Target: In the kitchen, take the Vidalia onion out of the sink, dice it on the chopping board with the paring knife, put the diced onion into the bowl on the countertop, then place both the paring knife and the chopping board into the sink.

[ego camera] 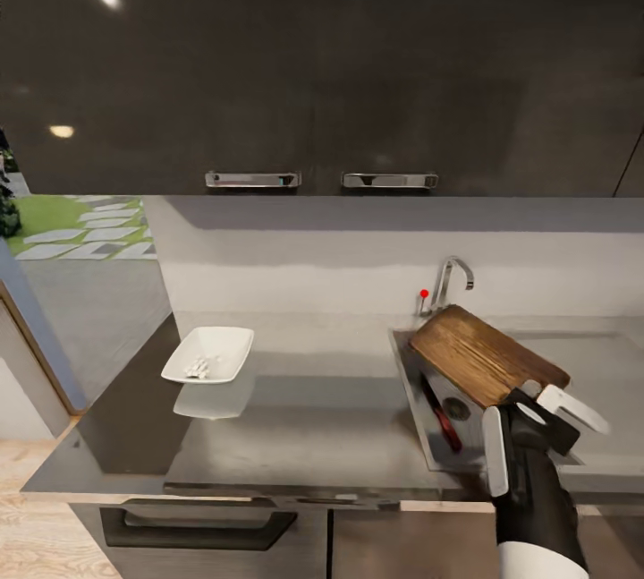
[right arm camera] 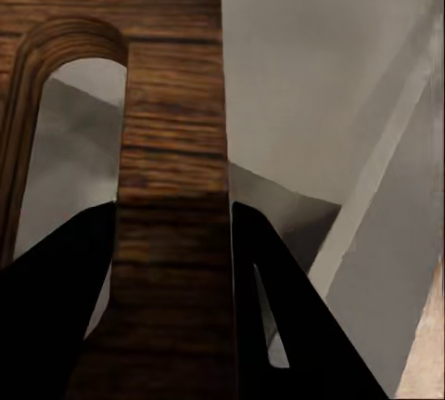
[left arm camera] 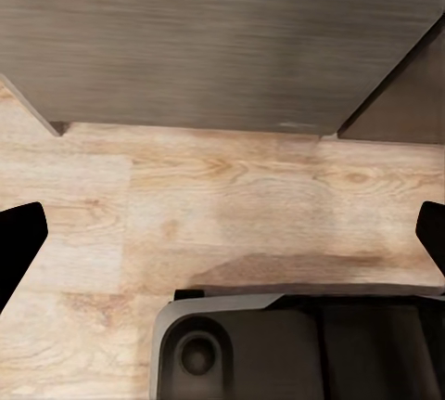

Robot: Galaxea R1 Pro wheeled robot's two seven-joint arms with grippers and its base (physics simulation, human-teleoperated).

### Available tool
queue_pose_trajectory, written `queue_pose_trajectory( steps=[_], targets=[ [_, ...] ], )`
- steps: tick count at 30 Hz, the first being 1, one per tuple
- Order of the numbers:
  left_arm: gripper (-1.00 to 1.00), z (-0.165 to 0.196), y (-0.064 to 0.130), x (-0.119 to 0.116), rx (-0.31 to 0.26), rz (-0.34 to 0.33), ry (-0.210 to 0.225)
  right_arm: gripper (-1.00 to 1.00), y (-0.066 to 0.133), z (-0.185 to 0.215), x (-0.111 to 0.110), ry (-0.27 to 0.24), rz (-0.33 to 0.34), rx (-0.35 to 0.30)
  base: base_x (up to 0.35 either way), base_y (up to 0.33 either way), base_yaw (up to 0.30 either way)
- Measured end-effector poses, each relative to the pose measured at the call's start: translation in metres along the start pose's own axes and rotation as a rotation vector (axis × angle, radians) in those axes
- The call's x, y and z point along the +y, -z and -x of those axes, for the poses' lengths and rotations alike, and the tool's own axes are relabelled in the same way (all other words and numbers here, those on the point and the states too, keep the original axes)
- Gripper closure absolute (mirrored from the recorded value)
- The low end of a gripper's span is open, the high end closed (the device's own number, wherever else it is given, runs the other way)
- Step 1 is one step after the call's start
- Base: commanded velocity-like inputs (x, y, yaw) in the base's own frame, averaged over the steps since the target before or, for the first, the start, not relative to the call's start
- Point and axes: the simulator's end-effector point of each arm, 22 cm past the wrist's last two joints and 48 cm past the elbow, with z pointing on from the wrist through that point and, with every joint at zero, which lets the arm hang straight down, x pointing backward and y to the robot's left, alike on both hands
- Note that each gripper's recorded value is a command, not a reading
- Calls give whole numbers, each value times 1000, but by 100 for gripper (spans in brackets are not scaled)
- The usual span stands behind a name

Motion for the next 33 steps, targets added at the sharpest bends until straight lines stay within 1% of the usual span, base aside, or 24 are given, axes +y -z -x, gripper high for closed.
queue_pose_trajectory(
  steps=[1, 2, 6, 11, 13, 14, 16, 18, 19, 21, 22, 27, 29, 33],
  targets=[
    [-100, 0, 0, 0, -1, 0, 0, 100, 4, 0, 0, -29, -23, -5, 0, 0, 0],
    [-100, 1, 0, 0, -1, 0, 0, 100, 9, -1, 1, -46, -47, -6, 0, 0, 0],
    [-100, 2, 0, -1, -4, -1, 1, 100, 28, -4, -5, -96, -157, 6, 0, 0, 0],
    [-100, 2, 0, 0, -5, -1, 0, 100, 43, 14, -11, -172, -274, 17, 0, 0, 0],
    [-100, 3, 0, 0, -5, -1, 0, 100, 45, 9, -11, -197, -293, 55, 0, 0, 0],
    [-100, 3, 0, 0, -6, -1, 0, 100, 47, 1, -9, -220, -298, 94, 0, 0, 0],
    [-100, 2, 0, 0, -5, -2, 0, 100, 50, -9, -12, -247, -325, 138, 0, 0, 0],
    [-100, 2, 0, -1, -5, -2, 0, 100, 57, -16, -20, -268, -377, 161, 20, 0, 0],
    [-100, 2, 0, 0, -5, -2, 0, 100, 62, -17, -22, -275, -397, 162, 72, 0, 0],
    [-100, 2, 0, 0, -5, -2, 0, 100, 70, -17, -18, -284, -410, 150, 110, 0, 0],
    [-100, 2, 0, -1, -6, -3, 0, 100, 76, -16, -13, -293, -406, 136, 145, 0, 0],
    [-100, 3, 0, 0, -8, -2, 0, 100, 82, -14, -2, -337, -381, 111, 194, 56, 0],
    [-100, 3, 0, -1, -8, -3, 0, 100, 82, -19, 2, -357, -370, 130, 214, 112, 0],
    [-100, 3, 0, -1, -7, -3, 0, 100, 82, -26, 7, -373, -358, 162, 147, 84, 0]
  ],
)
